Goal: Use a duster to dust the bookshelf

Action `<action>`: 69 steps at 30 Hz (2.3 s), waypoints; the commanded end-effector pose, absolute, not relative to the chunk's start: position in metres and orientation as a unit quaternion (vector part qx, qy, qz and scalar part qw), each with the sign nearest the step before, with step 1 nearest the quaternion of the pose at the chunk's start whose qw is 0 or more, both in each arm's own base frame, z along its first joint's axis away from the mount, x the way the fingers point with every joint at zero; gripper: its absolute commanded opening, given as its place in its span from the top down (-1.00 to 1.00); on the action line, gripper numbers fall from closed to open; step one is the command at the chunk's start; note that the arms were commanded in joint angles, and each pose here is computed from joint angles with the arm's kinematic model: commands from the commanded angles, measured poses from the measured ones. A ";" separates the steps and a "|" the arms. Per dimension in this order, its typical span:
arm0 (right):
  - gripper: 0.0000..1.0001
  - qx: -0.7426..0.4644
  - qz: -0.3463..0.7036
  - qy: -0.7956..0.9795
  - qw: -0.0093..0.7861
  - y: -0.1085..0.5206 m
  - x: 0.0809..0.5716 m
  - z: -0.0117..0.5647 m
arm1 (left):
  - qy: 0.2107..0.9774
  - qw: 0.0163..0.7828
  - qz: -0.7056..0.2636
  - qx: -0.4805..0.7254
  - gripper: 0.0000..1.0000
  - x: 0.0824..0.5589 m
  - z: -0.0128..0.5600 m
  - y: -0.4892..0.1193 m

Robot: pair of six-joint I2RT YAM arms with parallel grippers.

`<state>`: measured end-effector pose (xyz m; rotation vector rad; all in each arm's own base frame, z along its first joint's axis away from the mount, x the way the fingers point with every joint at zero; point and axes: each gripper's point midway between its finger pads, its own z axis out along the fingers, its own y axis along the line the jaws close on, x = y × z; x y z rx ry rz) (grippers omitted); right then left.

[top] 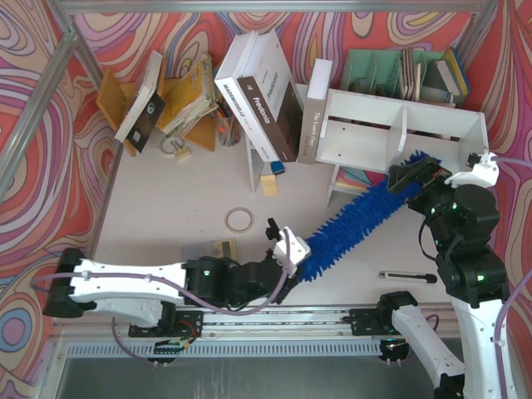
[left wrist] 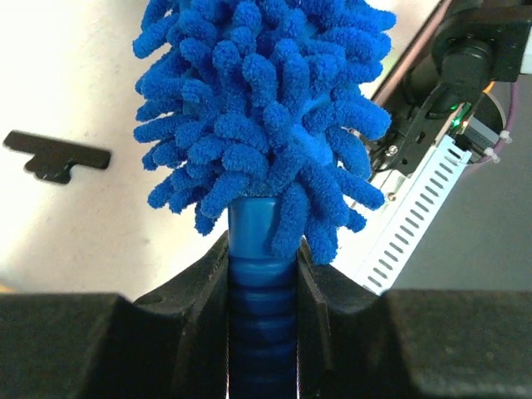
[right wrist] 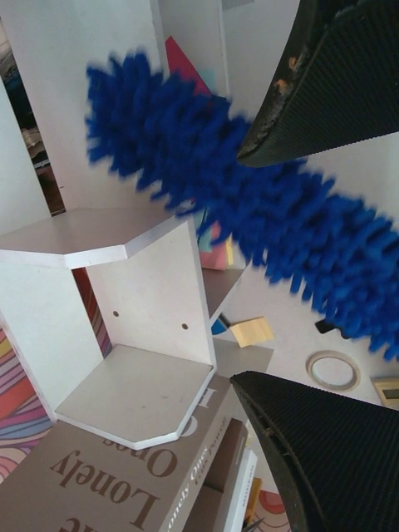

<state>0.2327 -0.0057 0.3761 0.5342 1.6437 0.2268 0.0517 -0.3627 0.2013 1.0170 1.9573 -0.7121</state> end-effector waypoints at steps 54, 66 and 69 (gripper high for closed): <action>-0.97 0.235 0.109 0.721 0.643 -0.003 0.234 0.375 | 0.771 0.272 -0.319 0.480 1.00 0.082 0.122 -0.427; -0.98 0.233 0.105 0.722 0.643 -0.004 0.235 0.376 | 0.765 0.307 -0.311 0.474 1.00 0.092 0.153 -0.422; -0.97 0.233 0.108 0.721 0.644 -0.003 0.236 0.377 | 0.750 0.344 -0.315 0.468 1.00 0.098 0.187 -0.413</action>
